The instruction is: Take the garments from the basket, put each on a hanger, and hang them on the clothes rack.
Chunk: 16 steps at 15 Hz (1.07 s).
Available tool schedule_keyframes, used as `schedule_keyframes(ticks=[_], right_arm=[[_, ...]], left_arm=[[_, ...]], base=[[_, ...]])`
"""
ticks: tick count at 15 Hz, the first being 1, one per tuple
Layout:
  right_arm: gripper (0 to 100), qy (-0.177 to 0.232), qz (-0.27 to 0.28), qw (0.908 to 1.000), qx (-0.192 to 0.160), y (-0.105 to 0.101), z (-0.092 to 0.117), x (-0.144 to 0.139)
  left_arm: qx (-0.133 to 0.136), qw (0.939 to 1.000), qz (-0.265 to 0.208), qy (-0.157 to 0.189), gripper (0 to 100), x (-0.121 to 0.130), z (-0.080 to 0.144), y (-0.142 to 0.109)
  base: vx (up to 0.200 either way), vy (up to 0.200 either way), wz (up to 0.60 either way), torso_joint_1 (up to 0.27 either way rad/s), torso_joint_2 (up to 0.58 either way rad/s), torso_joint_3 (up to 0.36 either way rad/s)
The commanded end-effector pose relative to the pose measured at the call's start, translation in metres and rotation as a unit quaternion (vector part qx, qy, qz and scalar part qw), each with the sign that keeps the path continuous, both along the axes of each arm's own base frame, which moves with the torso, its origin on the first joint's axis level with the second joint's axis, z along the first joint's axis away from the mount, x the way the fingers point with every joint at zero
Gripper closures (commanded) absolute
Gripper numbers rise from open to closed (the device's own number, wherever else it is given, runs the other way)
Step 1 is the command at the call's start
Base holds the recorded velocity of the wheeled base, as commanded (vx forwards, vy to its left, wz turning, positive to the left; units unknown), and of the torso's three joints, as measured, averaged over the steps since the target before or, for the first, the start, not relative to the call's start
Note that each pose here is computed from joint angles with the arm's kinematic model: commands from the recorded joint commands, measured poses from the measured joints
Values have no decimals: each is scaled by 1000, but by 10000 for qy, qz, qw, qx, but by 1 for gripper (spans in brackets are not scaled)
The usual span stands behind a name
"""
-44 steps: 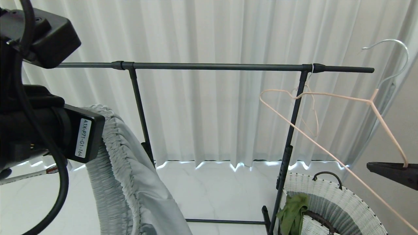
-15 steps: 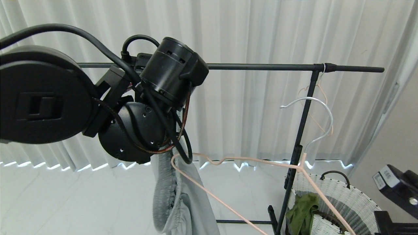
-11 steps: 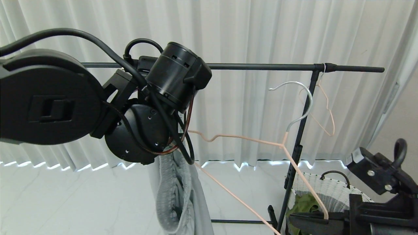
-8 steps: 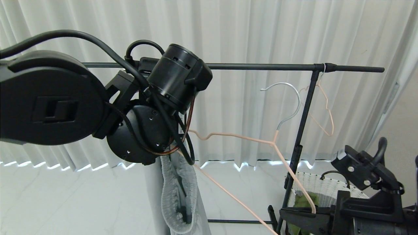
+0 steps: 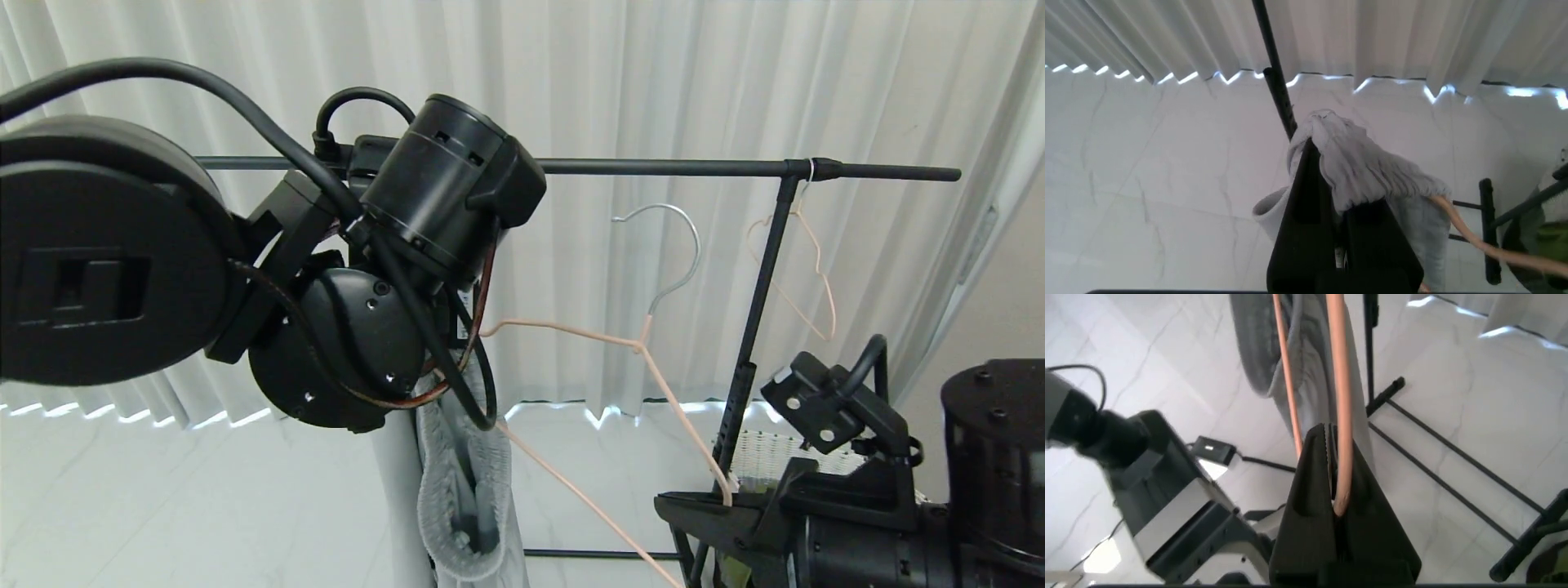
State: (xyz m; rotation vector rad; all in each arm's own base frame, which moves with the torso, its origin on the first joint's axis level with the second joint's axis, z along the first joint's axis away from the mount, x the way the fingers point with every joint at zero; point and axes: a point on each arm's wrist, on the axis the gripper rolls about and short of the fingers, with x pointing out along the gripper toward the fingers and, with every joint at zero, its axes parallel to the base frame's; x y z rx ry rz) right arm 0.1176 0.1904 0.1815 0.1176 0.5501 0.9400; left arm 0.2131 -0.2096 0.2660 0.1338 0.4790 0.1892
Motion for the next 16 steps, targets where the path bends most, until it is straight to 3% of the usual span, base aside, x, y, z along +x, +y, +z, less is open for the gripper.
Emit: schedule_keyframes(ticks=[1,4,6,10,12,16], right_arm=[[100,44,31,9999,-109,18,-8,6],[100,47,231,9996,-125,33,-11,3],[100,53,332,9992,-209,40,-15,2],[100,76,430,9986,-291,43,-19,-3],[100,56,389,9988,-302,46,-19,-2],[100,-71,237,9995,-179,54,-11,0]], left_arm=[[-82,9998,-149,-64,100,-10,5,-3],[-203,9985,-494,-119,100,-28,12,-10],[-442,9946,-933,-39,100,-43,22,-10],[-302,9898,-1390,86,100,-54,28,1],[-459,9828,-1778,175,100,-65,31,-2],[-503,9781,-2006,219,100,-73,31,-7]], base=[[0,0,0,0,0,0],[0,0,0,0,0,0],[0,0,0,0,0,0],[0,0,0,0,0,0],[0,0,0,0,0,0],[0,0,0,0,0,0]])
